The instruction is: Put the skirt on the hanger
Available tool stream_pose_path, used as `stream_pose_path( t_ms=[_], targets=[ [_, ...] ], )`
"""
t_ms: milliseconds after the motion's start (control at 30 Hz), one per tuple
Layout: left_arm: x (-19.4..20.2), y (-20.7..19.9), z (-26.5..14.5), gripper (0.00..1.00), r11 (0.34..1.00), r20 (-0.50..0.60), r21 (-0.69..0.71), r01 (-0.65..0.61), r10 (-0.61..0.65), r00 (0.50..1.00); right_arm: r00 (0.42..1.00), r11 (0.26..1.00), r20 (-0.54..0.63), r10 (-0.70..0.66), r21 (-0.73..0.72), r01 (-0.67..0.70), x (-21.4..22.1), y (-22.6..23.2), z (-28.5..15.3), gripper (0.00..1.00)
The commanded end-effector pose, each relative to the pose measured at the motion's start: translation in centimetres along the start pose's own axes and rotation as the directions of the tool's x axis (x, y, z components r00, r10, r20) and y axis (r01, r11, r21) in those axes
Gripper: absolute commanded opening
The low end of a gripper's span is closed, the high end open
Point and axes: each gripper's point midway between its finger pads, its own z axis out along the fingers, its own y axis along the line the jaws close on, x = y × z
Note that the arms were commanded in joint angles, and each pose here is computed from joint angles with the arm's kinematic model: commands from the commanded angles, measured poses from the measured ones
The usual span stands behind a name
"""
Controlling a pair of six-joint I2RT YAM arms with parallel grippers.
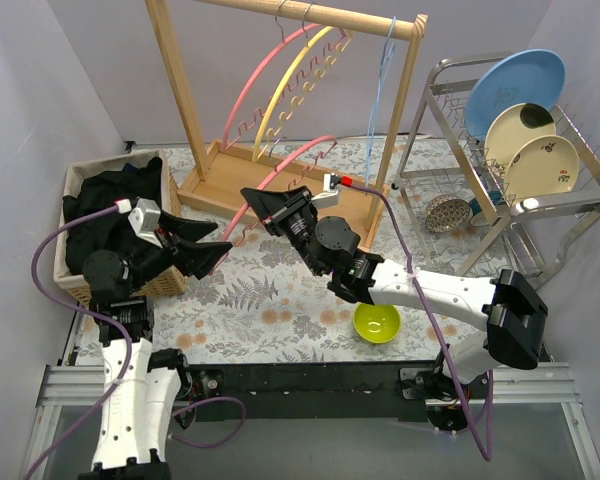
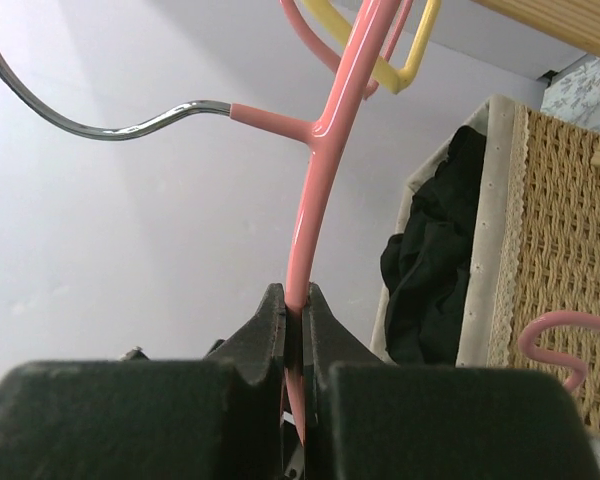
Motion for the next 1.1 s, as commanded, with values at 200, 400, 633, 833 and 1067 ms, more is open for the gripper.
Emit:
stream_pose_path(
  t_ms=[200,400,633,833,1067],
  targets=[
    [2.5,0.0,5.5,0.34,0.999,-0.022,0.038,0.009,-0.008,1.0,0.978,0.986,0.156,0.14,-0.107,-0.124,-3.3,4.2,1.1,0.01],
    [1.9,1.6,6.1,0.0,0.997,-0.012,-0.071,-0.039,0.038,0.999,0.977,0.99,0.171,0.128,-0.087,-0.115,-3.9,3.0,0.3,0.01],
    [2.3,3.5,5.0,0.0,0.974,-0.137,-0.223,-0.034,0.003,0.991,0.979,0.986,0.187,0.076,-0.161,-0.046,-5.4,4.6,-1.7,0.3],
    [2.5,3.5,3.2,0.0,0.953,-0.169,-0.302,-0.024,-0.029,0.985,0.985,0.985,0.158,0.07,-0.166,-0.043,-6.0,4.3,-3.8,0.61],
    [2.8,3.8,0.6,0.0,0.898,-0.244,-0.441,-0.004,-0.116,0.963,0.993,0.979,0.117,0.023,-0.206,0.002,-7.2,6.2,-6.9,0.93]
  ],
)
